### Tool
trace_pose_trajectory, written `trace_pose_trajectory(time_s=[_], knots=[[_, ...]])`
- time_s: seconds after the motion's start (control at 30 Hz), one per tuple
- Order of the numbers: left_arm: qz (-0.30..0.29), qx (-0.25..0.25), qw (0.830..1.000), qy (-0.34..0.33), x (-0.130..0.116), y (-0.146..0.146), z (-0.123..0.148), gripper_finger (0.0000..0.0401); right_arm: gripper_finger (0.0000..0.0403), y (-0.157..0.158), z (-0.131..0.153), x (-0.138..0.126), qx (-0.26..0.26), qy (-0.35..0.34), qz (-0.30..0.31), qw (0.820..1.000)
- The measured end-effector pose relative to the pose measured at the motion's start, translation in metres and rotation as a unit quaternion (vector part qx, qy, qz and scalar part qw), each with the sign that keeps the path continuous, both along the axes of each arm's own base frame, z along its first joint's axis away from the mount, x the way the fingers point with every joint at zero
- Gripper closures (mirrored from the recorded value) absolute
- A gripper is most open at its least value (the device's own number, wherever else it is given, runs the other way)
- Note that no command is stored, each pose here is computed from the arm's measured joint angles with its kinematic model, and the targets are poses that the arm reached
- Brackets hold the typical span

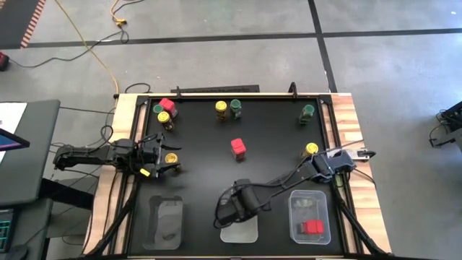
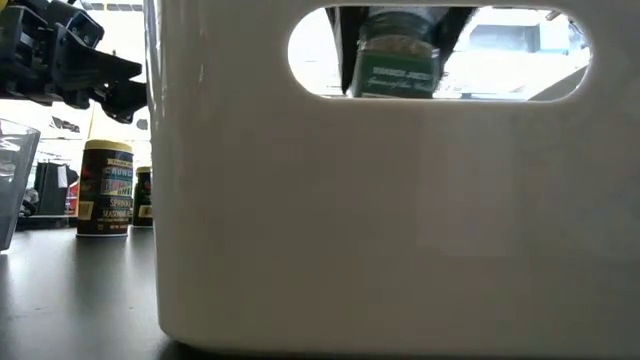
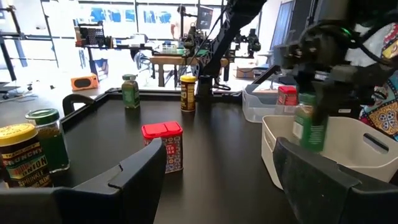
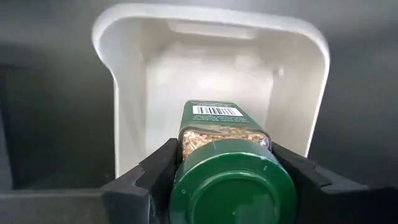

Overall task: Sort spices by type
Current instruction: Put the bottom center green seasoning bottle into the white bin

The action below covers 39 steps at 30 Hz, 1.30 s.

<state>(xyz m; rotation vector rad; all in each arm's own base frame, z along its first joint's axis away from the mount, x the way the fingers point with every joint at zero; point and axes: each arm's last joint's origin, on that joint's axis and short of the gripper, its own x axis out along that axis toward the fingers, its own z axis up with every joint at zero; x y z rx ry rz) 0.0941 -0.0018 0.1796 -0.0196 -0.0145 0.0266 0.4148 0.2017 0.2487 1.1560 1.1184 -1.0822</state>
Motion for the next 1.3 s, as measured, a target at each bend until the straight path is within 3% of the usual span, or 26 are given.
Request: trace_pose_trajectory(time_s=[0.4, 1.3], knots=[[0.0, 0.0, 1.0, 0.0, 0.0, 0.0, 0.0, 0.012, 0.0177, 0.046, -0.011, -0.02, 0.02, 0.008, -0.052, 0.998], [0.0, 0.0, 1.0, 0.0, 0.0, 0.0, 0.0, 0.012, 0.0177, 0.04, -0.021, -0.009, 0.025, 0.012, 0.006, 1.0]])
